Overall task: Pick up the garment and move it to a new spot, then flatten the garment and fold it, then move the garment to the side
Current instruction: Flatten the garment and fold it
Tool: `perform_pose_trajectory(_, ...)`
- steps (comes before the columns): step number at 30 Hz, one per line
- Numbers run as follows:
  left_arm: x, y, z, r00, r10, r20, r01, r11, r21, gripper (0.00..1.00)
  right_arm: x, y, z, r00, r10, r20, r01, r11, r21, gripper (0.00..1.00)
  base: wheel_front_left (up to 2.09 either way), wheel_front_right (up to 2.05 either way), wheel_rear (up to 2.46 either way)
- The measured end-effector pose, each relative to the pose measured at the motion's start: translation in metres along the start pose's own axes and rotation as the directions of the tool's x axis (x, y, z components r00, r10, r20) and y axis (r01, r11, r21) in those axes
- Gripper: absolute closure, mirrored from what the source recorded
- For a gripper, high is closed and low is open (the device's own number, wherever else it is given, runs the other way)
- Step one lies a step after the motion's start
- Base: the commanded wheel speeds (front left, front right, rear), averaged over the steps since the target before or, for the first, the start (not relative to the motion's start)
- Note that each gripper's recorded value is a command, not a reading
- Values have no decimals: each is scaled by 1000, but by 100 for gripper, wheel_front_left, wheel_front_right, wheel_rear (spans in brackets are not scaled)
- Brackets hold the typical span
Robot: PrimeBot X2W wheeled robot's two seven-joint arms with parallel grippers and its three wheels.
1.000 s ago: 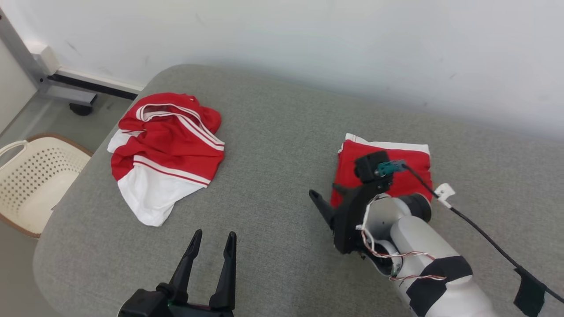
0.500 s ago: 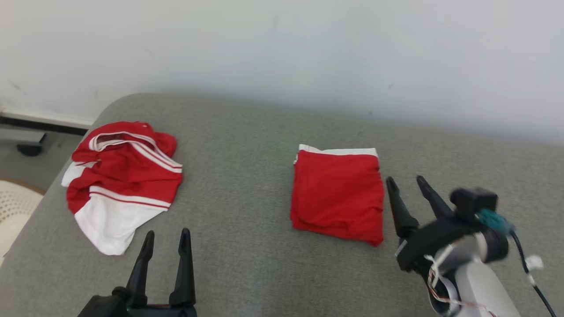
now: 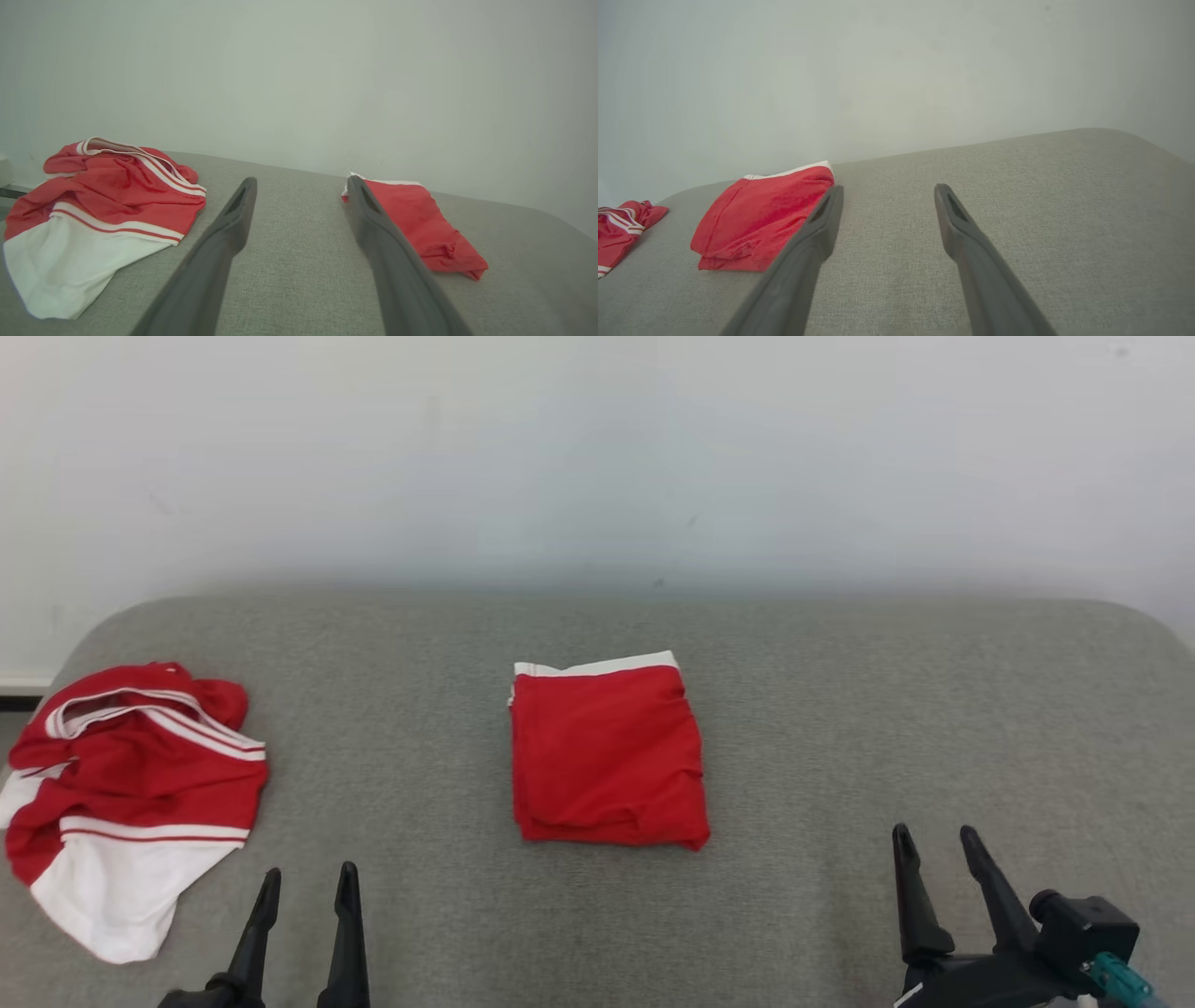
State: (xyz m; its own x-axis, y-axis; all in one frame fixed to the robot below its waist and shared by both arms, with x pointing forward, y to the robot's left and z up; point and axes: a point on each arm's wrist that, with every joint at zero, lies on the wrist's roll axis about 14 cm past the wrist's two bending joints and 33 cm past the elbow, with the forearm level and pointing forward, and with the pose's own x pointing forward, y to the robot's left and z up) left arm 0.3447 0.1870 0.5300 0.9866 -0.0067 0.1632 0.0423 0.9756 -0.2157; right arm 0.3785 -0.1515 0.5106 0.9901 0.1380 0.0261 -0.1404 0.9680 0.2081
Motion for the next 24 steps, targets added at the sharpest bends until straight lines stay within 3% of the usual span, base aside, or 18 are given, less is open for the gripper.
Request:
perform_pose_trajectory(10,-1,-9,-26,995,-54,-86,55,998,13,0,-17,-22,-9,997,-71,-31,71,997,-17,0,0,0,0)
perform_pose_trajectory(24,-9,7,-27,996,0,-89,0,1000,10,0,-9,-9,-19,997,-30,-72,29,999,-18,0,0,0,0)
